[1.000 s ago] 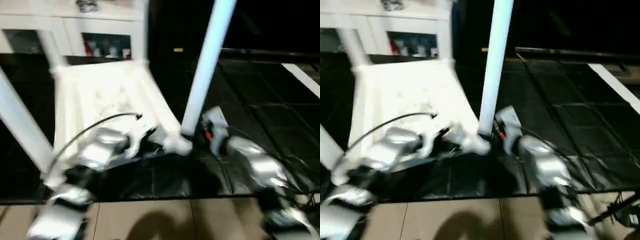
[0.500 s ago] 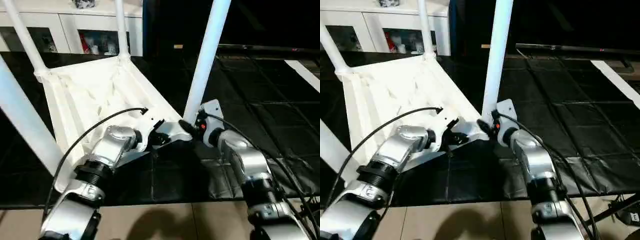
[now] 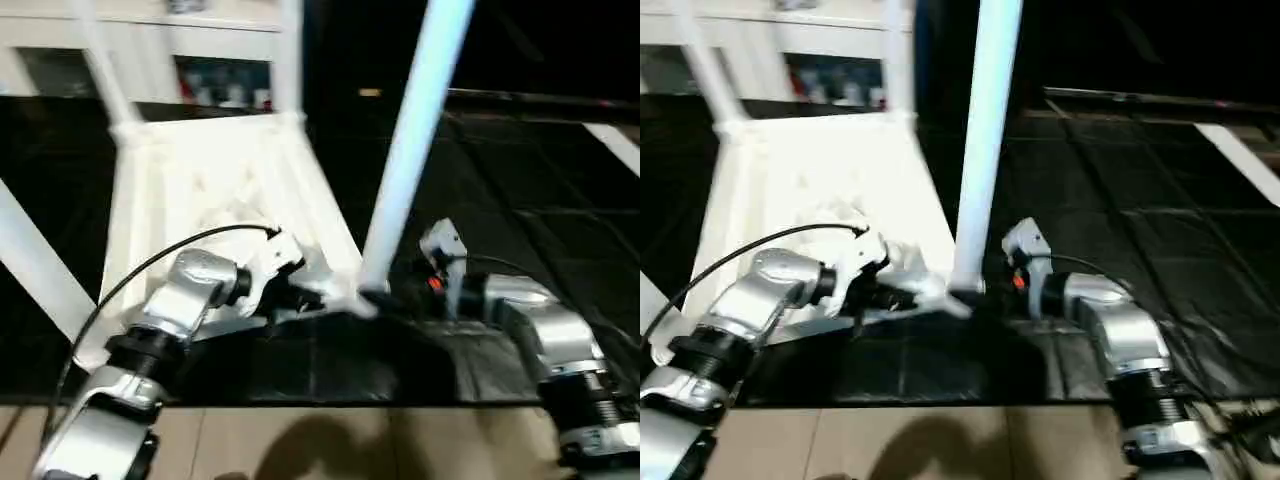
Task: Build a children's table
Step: Rotate leg to tighten
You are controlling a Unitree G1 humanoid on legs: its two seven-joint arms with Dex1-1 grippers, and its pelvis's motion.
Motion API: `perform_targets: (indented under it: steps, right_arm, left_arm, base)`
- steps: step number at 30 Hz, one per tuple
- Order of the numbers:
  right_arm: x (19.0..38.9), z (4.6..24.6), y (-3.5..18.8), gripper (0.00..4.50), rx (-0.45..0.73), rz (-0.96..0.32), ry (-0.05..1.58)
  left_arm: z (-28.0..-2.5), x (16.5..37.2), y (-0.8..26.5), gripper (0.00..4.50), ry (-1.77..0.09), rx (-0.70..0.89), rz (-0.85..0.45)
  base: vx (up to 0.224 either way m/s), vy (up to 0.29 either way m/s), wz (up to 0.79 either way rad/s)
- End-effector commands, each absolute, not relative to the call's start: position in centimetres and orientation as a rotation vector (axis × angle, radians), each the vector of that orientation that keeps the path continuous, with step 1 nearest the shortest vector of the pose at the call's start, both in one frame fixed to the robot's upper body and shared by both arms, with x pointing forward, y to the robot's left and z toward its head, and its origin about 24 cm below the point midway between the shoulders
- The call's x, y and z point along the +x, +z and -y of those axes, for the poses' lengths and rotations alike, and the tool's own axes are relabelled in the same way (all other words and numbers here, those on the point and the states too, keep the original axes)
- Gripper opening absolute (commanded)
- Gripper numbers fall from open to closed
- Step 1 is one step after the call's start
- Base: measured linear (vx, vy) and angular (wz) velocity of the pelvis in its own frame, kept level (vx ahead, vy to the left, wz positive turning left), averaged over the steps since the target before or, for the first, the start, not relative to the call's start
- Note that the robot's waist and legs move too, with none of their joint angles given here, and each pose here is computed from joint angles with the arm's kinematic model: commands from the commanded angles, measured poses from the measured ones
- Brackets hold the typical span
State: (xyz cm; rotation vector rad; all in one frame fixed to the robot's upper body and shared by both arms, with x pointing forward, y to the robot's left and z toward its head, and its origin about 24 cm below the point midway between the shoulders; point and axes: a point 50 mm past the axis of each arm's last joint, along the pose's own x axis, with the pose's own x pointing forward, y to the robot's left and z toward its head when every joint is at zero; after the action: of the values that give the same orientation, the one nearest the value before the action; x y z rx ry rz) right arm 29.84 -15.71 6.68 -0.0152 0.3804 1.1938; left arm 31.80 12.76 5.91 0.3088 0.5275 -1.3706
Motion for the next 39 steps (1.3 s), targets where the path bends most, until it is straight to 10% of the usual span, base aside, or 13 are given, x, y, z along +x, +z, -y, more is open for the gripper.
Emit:
perform_targets:
  steps: [1,14,39]
  right_arm:
    - [29.5,15.9,7.1,4.43,-0.034,-0.382,1.285]
    - [29.0,16.8,7.3,4.15,-0.051,-0.418,1.473]
    - [29.0,16.1,6.7,2.08,-0.032,-0.418,1.526]
  left_arm:
    - [-11.5,31.2,6.8,0.0,-1.516,0.331,-0.466]
    - [-12.2,30.0,6.5,0.0,-1.694,0.436,-0.511]
    - [-12.4,30.0,6.3,0.0,-1.695,0.465,-0.512]
  base:
    - [0.0,0.0,0.0]
    - [0.0,0.0,0.0]
    - [0.0,0.0,0.0]
